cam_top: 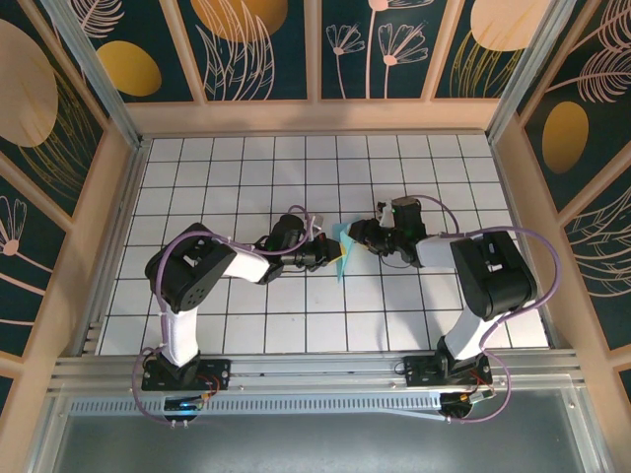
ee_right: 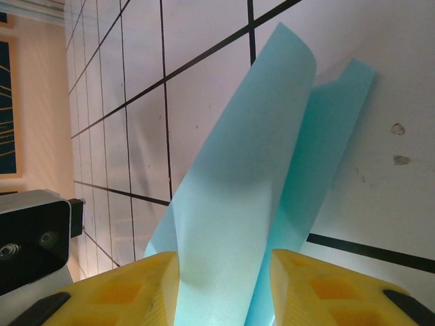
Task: Fold a paper plane with a square sheet of paper (fold left side to right side)
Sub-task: Fold the wing for the fifth time at the center of the table.
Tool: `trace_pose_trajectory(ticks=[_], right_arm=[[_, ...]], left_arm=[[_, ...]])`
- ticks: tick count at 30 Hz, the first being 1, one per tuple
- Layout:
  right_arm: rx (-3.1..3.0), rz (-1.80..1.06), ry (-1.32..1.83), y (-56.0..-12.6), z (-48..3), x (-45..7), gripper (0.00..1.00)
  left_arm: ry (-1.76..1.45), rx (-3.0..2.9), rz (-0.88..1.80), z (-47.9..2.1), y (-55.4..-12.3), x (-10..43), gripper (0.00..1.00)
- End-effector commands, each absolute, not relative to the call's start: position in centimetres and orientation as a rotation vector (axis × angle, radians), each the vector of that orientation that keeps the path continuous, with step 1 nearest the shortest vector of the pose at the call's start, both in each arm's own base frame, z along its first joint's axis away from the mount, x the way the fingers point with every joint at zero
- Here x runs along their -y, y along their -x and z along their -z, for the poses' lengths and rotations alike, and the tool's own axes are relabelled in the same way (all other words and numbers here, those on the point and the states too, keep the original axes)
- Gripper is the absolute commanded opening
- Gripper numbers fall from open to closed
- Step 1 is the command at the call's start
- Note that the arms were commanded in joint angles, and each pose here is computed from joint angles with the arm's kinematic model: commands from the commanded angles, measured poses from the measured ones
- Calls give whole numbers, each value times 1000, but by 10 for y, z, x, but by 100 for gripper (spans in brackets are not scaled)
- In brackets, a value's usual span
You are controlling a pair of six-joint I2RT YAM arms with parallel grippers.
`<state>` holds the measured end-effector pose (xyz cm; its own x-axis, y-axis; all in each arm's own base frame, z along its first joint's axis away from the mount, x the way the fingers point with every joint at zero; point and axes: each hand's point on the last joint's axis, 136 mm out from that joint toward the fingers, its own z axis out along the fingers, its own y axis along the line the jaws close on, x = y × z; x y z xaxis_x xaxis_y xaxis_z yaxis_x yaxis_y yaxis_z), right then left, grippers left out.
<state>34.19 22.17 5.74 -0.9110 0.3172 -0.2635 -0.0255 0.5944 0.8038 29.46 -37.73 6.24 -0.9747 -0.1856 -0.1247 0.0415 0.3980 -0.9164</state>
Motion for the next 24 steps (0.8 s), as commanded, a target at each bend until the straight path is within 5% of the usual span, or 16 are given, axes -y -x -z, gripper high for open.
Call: trace_pose_trajectory(ticks=[1, 18, 24], right_arm=[[-2452, -1210, -237, -348, -55, -225, 40], [-2506, -1180, -238, -348, -39, -234, 40], [-2557, -1124, -257, -347, -27, -233, 40]], left_arm=[[137, -2436, 1642, -59, -295, 375, 0], [167, -2448, 1632, -49, -298, 371, 0], [179, -2454, 1621, -45, -299, 370, 13]])
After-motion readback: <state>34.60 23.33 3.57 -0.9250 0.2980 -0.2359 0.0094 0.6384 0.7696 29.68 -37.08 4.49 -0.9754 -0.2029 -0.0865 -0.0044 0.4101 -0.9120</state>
